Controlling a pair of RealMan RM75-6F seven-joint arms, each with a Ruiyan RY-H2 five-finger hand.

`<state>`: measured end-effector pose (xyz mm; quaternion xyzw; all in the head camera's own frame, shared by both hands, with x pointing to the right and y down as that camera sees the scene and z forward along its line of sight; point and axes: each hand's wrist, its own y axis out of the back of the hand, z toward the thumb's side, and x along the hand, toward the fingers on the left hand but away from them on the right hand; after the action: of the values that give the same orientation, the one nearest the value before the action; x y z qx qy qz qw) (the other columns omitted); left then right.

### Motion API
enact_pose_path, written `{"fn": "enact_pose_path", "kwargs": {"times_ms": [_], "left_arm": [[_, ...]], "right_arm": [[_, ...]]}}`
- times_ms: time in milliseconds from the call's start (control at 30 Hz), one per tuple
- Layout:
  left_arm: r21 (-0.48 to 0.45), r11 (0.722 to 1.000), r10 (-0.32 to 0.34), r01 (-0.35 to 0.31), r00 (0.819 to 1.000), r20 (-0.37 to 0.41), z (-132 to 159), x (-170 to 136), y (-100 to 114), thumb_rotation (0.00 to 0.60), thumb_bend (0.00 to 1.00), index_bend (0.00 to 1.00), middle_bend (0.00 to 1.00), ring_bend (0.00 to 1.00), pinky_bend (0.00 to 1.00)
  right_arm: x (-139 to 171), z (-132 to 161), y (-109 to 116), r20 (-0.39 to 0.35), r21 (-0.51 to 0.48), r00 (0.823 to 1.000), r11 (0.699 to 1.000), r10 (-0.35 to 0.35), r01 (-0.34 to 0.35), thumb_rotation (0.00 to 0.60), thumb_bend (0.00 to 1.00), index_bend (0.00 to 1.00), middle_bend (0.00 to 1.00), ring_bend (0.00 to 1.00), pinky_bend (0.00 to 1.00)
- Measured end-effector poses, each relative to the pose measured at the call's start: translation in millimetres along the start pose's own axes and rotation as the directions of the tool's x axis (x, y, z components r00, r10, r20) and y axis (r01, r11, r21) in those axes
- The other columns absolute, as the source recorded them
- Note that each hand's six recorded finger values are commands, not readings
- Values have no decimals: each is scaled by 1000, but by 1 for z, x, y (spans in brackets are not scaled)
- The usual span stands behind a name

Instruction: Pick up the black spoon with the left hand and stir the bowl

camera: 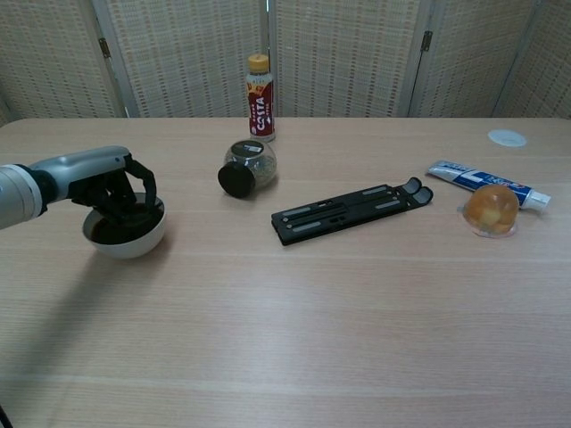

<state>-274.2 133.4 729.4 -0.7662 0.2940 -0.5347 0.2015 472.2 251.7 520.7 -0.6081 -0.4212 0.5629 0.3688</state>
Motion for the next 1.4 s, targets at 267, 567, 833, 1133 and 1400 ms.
{"fn": "enact_pose_path", "kwargs": {"times_ms": [267,567,833,1133,1400], "left_arm": [[-9,1000,-11,11,999,41,15,-4,-5,600,491,713,964,840,982],[-4,1000,5,-5,999,45,25,12,-6,600,491,713,965,840,982],[8,1000,28,-28,1000,-5,10,18,3,600,492,714,964,840,982],[-2,1000,20,-20,999,-33,-7,4,10,600,492,714,964,840,982],[-3,1000,-24,24,1000,3,2,-6,-1,600,491,714,964,840,982]], "right_arm": [[1,0,1,1,-1,1000,1000,-4,4,600,194,19,165,128,93],[4,-2,2,10,-3,1000,1000,-11,11,600,194,19,165,128,93],[4,-4,2,12,-4,1000,1000,-8,8,600,194,19,165,128,93],[2,-3,0,6,-6,1000,1000,-5,5,600,194,19,165,128,93],[2,-4,0,7,-6,1000,1000,-4,4,600,194,19,165,128,93]]}}
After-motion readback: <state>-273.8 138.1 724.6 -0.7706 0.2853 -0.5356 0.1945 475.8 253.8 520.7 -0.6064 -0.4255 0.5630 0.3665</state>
